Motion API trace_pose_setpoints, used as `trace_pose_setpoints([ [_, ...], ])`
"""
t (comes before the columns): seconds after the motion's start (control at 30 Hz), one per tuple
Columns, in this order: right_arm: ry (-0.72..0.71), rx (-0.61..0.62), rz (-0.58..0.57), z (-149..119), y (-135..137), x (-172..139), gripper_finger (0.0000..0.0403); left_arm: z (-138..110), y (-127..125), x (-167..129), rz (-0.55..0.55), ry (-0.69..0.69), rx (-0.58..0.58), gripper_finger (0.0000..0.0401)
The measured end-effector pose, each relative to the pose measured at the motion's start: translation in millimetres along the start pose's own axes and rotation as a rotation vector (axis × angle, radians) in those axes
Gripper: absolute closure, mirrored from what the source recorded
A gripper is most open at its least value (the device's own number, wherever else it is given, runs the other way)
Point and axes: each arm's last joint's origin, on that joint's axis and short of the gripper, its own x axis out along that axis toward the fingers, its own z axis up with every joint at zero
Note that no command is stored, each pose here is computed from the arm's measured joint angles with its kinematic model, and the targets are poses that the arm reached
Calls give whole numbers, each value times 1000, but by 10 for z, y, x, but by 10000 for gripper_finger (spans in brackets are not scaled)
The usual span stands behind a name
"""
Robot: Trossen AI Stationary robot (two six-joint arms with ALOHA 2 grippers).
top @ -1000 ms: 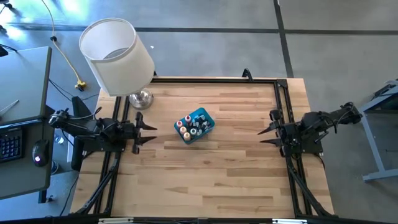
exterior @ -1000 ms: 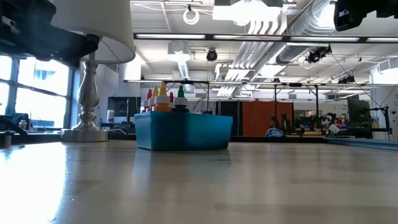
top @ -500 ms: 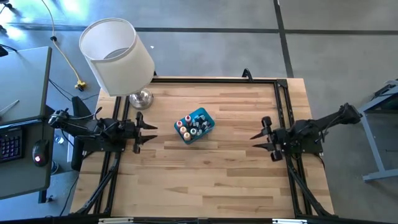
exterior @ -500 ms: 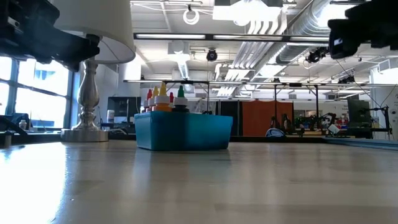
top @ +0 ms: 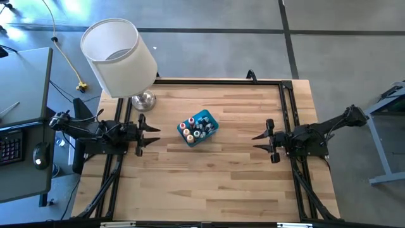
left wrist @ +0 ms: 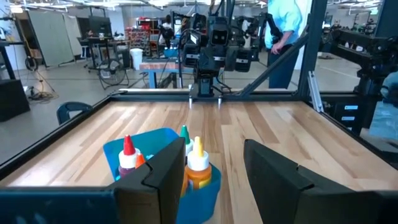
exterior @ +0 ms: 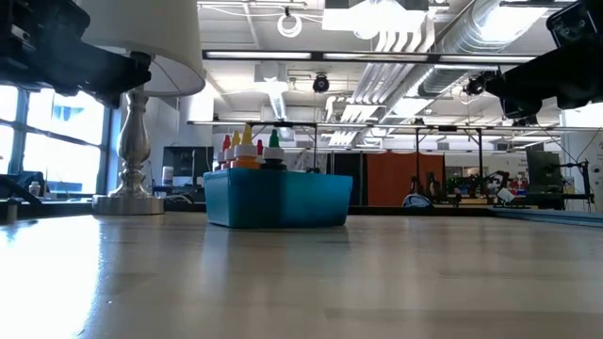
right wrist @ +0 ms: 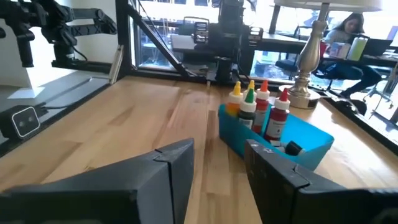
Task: Pick & Place food coloring
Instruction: Return to Home Position
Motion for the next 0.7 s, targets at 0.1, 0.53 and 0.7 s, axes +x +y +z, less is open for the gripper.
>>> trace_pose_setpoints([
  [0.1, 0, -9, -1, 0, 0, 0, 268, 0, 0, 0, 0, 0, 0, 240],
  [0.53, 0, -12, -2, -1, 0, 0, 268, 0, 0, 0, -1, 0, 0, 240],
  [0.7, 0, -12, -2, -1, 0, 0, 268, 0, 0, 0, -1, 0, 0, 240],
])
